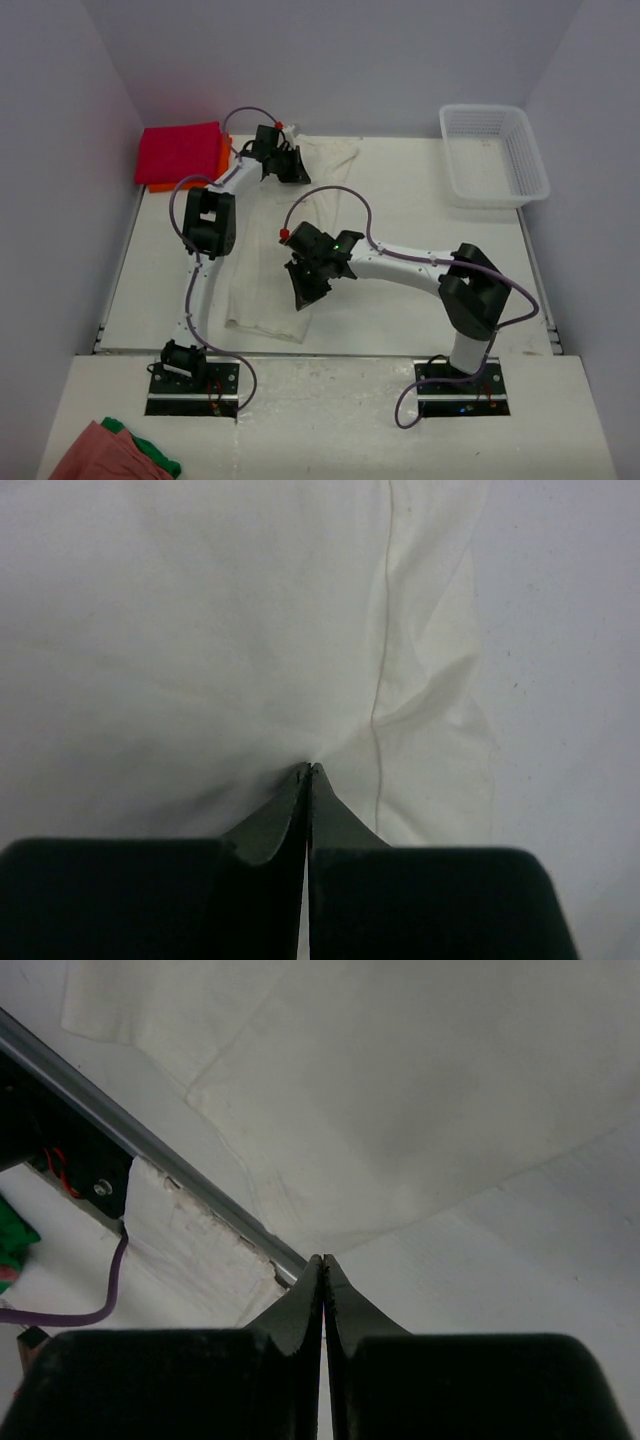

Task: Fold and stack the t-shirts
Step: Rotate the tshirt 90 degrees

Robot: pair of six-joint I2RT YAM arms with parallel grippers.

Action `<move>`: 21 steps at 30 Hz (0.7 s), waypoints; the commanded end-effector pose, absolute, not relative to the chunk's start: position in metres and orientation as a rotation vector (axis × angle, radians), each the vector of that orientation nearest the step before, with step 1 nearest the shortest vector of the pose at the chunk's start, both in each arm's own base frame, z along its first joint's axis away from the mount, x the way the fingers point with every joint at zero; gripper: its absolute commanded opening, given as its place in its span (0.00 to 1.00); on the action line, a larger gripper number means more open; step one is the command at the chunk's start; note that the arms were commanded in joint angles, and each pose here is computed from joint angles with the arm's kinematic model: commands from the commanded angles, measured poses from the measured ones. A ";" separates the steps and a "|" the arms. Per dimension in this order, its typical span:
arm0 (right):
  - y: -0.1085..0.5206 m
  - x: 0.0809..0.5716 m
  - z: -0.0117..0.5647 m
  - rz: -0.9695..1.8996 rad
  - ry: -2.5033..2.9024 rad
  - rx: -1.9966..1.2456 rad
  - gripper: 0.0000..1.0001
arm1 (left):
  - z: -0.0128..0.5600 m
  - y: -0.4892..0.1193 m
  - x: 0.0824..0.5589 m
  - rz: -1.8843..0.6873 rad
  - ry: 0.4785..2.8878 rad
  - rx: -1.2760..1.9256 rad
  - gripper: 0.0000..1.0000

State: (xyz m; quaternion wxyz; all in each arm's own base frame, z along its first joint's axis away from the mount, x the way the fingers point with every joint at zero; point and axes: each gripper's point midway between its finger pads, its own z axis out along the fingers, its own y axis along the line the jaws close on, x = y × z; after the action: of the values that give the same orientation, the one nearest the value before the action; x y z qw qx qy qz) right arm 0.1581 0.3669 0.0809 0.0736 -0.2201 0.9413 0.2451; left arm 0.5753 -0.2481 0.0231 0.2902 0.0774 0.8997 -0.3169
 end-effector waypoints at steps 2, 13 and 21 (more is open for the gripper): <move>0.405 0.152 0.088 0.873 2.767 -0.747 0.00 | 0.010 -0.231 0.571 -0.823 2.440 0.142 0.00; 0.416 0.138 0.059 0.876 2.827 -0.787 0.00 | 0.008 -0.232 0.567 -0.834 2.448 0.150 0.00; 0.404 0.121 0.035 0.856 2.890 -0.771 0.00 | 0.004 -0.231 0.566 -0.834 2.452 0.149 0.00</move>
State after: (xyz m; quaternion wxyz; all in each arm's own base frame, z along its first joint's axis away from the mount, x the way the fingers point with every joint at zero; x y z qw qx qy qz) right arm 0.1338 0.3997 0.0363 0.0251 -0.2451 0.9332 0.2615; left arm 0.5753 -0.2472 0.0222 0.2934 0.0718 0.8922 -0.3358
